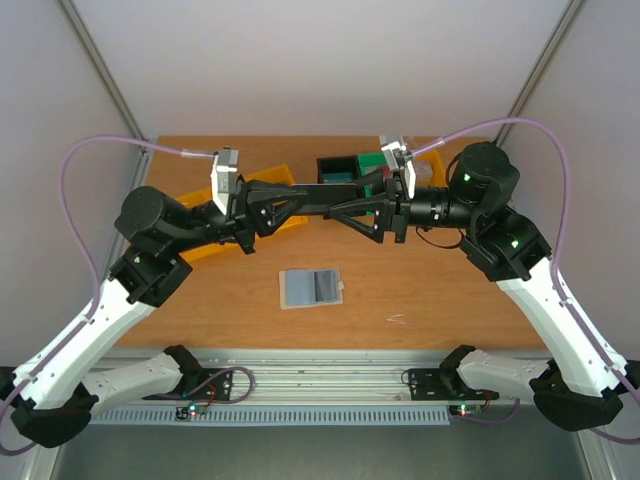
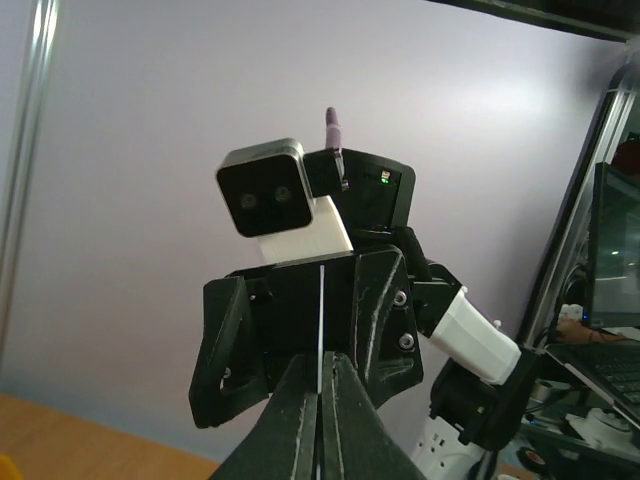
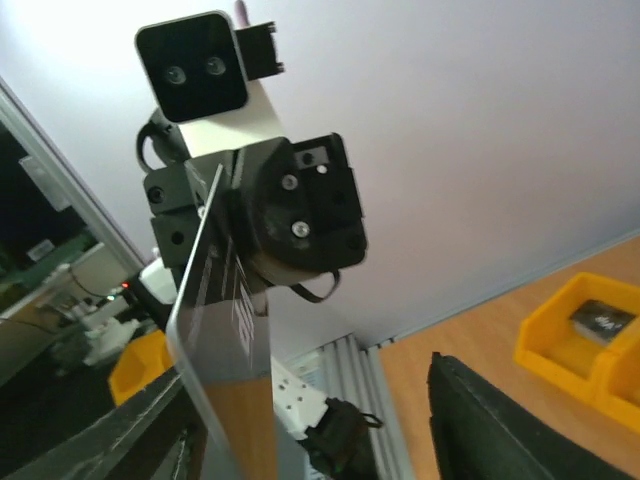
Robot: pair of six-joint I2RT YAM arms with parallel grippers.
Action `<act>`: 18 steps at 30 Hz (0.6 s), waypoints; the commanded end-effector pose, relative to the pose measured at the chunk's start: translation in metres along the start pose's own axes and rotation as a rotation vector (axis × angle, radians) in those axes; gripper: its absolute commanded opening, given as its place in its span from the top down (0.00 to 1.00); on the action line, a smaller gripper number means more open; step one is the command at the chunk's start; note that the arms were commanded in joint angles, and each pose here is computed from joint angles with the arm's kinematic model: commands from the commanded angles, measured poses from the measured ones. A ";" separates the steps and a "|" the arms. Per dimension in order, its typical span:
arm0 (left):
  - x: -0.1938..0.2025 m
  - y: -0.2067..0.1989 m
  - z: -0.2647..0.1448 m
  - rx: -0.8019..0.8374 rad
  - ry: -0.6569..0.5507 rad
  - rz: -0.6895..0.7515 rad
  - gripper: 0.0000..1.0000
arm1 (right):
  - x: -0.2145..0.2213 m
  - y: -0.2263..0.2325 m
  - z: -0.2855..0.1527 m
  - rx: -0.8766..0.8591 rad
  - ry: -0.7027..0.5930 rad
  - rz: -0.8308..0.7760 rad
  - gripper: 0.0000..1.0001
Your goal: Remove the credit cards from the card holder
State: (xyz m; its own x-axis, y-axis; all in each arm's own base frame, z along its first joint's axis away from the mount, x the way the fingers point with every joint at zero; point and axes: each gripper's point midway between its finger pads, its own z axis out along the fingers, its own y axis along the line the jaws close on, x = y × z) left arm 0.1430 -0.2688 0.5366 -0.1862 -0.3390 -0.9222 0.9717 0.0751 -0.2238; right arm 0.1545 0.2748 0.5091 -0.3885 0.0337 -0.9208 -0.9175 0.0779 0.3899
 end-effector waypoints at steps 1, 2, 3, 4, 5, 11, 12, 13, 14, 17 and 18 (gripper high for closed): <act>-0.005 -0.009 0.002 0.060 -0.010 -0.055 1.00 | -0.015 0.024 0.000 -0.091 -0.053 -0.072 0.62; -0.004 -0.007 0.003 0.059 -0.008 -0.064 1.00 | -0.013 0.022 0.001 -0.084 -0.050 -0.068 0.78; -0.003 -0.007 0.003 0.057 -0.005 -0.067 1.00 | -0.012 0.021 0.000 -0.076 -0.048 -0.068 0.92; -0.003 -0.007 0.003 0.055 -0.006 -0.066 1.00 | -0.012 0.020 -0.002 -0.058 -0.050 -0.071 0.98; 0.000 -0.005 0.002 0.046 -0.002 -0.065 1.00 | -0.011 0.018 -0.005 -0.030 -0.053 -0.079 0.99; 0.031 0.025 -0.013 -0.113 0.052 -0.050 0.54 | 0.011 0.002 -0.017 0.126 0.064 -0.077 0.99; 0.038 0.025 -0.017 -0.113 0.079 -0.008 0.45 | 0.021 -0.004 -0.021 0.172 0.118 -0.068 0.99; 0.047 0.026 -0.021 -0.116 0.120 0.021 0.40 | 0.038 -0.011 -0.027 0.219 0.206 -0.045 0.99; 0.056 0.026 -0.026 -0.125 0.169 0.081 0.38 | 0.052 -0.015 -0.034 0.257 0.280 -0.040 0.99; 0.079 0.022 -0.041 -0.101 0.332 0.262 0.37 | 0.088 -0.017 -0.044 0.283 0.489 -0.033 0.99; 0.088 0.015 -0.045 -0.055 0.392 0.309 0.37 | 0.097 -0.013 -0.044 0.274 0.543 -0.052 0.99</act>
State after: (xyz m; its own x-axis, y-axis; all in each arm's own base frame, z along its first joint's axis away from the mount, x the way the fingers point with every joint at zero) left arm 0.1575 -0.2635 0.4677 -0.1597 -0.1514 -0.9755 0.9569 0.2191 -0.1907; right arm 0.1472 0.2527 0.4869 -0.3596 -0.1565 -0.9199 -0.9124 0.2656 0.3115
